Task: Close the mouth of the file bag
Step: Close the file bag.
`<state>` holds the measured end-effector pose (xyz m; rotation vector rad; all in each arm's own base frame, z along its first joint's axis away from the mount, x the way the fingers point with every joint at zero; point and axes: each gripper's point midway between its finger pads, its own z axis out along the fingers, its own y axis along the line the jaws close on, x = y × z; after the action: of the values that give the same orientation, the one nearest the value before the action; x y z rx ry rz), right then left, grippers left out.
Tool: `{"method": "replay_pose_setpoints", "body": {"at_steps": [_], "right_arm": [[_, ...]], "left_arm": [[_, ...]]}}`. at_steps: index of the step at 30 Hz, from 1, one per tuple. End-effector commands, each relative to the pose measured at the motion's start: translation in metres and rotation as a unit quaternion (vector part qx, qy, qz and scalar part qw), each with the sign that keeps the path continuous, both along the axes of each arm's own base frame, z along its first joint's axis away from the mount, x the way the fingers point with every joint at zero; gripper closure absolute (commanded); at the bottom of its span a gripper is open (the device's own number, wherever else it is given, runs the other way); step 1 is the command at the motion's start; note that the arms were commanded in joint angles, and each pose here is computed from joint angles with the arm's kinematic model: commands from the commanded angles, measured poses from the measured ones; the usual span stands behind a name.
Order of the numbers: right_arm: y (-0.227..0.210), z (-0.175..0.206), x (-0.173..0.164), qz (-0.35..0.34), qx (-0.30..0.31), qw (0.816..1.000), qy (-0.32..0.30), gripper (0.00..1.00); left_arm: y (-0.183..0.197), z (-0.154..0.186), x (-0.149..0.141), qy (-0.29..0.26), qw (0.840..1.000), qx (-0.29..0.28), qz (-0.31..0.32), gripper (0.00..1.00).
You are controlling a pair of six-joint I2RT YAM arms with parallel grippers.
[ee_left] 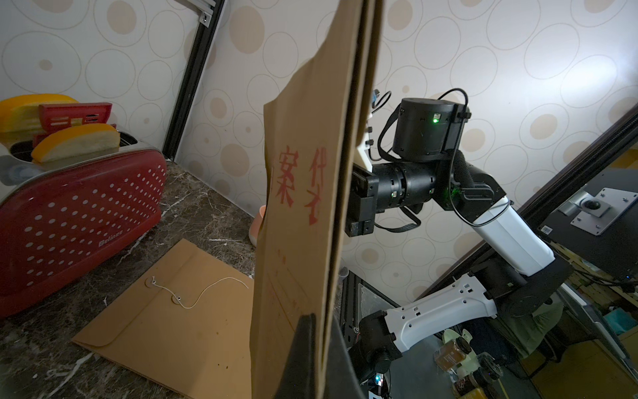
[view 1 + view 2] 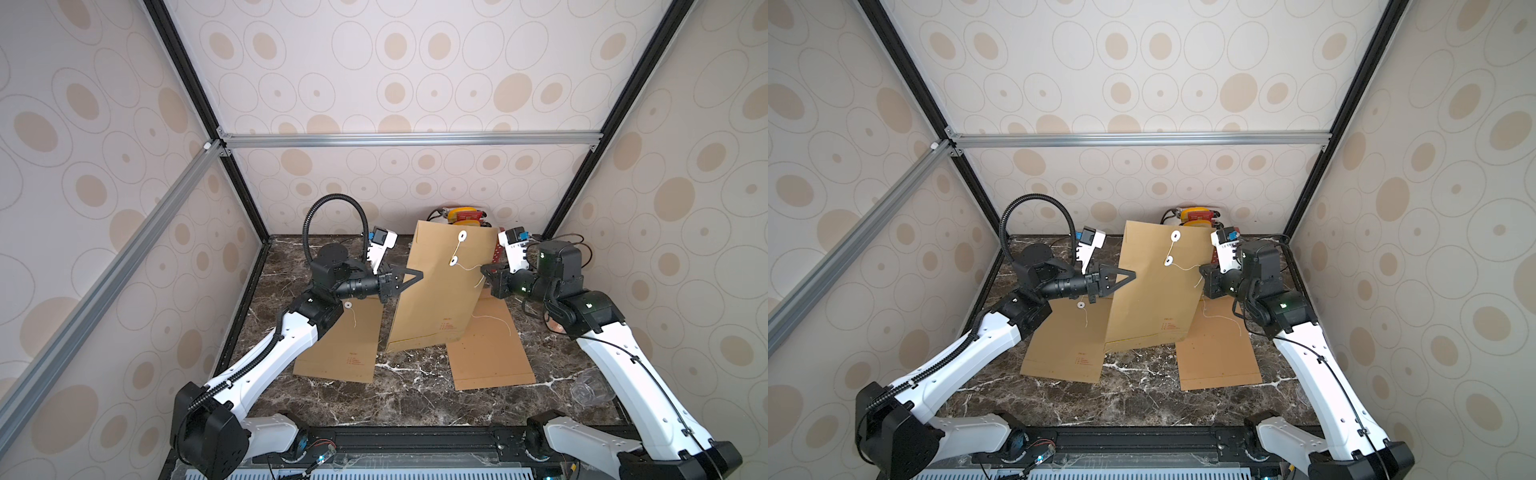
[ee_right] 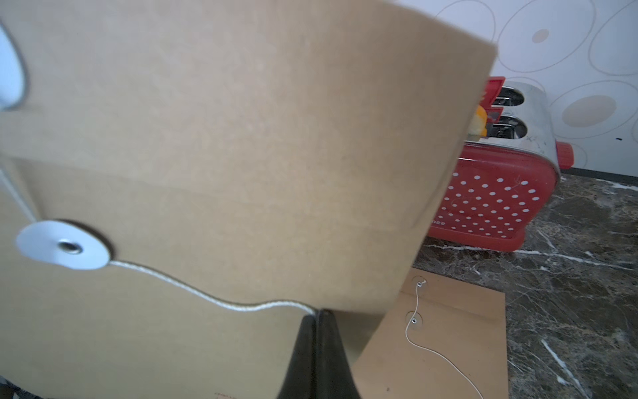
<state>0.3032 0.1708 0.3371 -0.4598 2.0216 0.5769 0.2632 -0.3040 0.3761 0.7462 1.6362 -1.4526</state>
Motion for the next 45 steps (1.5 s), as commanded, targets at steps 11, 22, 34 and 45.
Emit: {"method": "replay_pose_setpoints", "body": {"at_steps": [11, 22, 34, 45], "right_arm": [[0.013, 0.072, 0.008, 0.031, 0.026, 0.998, -0.052, 1.00], [0.025, 0.096, 0.012, 0.051, 0.042, 0.996, -0.064, 1.00], [0.052, 0.090, -0.001, 0.095, 0.016, 0.994, -0.060, 1.00], [0.101, 0.089, -0.033, 0.166, 0.022, 0.984, -0.056, 1.00]], "left_arm": [[0.002, 0.013, -0.003, -0.029, 1.000, -0.002, 0.000, 1.00], [0.002, 0.013, -0.004, -0.030, 1.000, -0.001, -0.001, 1.00], [0.001, 0.012, -0.003, -0.028, 1.000, -0.001, -0.001, 1.00], [0.001, 0.011, -0.002, -0.026, 1.000, -0.002, -0.003, 1.00]]}}
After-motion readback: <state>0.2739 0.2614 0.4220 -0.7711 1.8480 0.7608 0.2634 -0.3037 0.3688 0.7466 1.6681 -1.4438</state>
